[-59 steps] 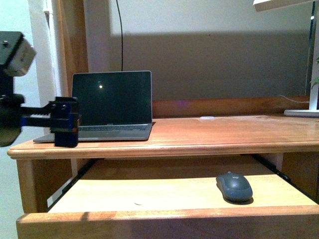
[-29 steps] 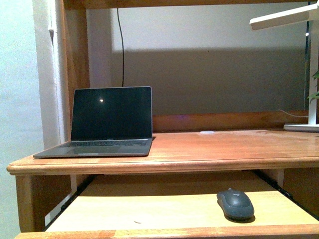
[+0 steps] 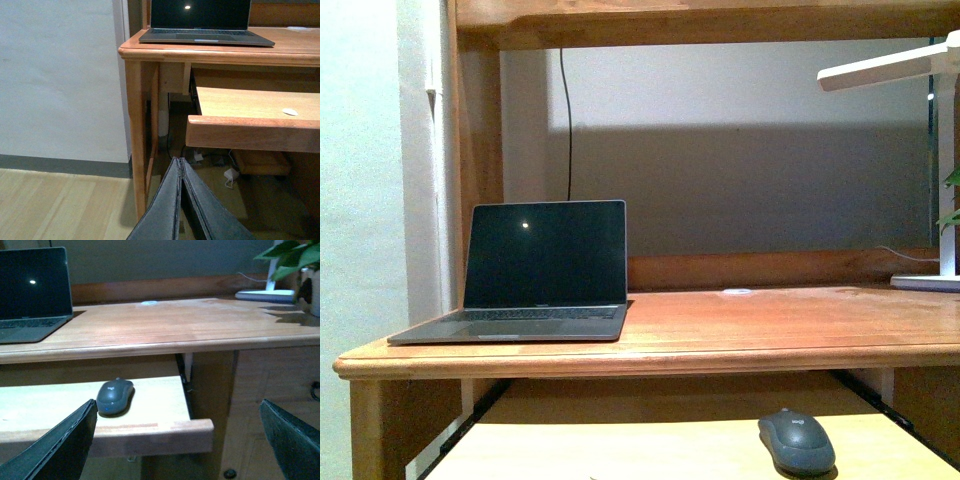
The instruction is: Place mouse
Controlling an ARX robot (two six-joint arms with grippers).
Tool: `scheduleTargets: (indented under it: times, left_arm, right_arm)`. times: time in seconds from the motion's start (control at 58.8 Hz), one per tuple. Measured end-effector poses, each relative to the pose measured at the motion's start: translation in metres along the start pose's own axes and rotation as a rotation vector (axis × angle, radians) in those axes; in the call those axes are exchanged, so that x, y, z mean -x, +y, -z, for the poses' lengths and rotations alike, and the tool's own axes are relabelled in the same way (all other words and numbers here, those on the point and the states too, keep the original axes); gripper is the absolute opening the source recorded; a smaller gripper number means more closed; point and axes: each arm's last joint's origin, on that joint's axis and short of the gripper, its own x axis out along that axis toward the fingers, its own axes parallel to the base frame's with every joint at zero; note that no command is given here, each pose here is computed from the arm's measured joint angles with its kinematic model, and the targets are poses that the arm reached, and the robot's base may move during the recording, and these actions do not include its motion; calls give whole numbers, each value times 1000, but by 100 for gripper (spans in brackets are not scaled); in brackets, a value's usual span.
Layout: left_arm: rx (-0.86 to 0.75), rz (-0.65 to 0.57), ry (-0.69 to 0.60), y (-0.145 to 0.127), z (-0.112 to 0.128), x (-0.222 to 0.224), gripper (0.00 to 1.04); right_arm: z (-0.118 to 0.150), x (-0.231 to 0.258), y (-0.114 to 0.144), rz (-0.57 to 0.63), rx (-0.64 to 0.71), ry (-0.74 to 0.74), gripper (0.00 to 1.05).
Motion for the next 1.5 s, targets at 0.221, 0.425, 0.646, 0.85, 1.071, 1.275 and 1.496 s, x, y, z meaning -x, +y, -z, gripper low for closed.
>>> scheduleTargets:
  times: [0.221, 0.425, 0.646, 0.85, 1.071, 1.275, 1.496]
  left_arm:
    - [0, 0, -5, 0, 11, 4, 3]
    - [2, 0, 2, 0, 14, 15, 25]
    - [2, 0, -3, 0, 14, 16, 62]
    - [2, 0, -3, 0, 14, 16, 96]
    - [2, 0, -3, 0, 14, 16, 97]
    - [2, 0, -3, 0, 14, 16, 97]
    - [2, 0, -3, 0, 14, 16, 97]
  right_arm:
    - [1, -81, 48, -41, 108, 97, 97]
    - [-4, -130, 86, -67, 185, 125, 97]
    - [5, -158, 107, -90, 266, 214, 97]
    - [15, -181, 120, -92, 320, 319, 97]
    - [25, -202, 127, -64, 359, 392, 97]
    - [38, -219, 124, -35, 365, 486, 97]
    - [54, -240, 108, 22, 333, 594, 97]
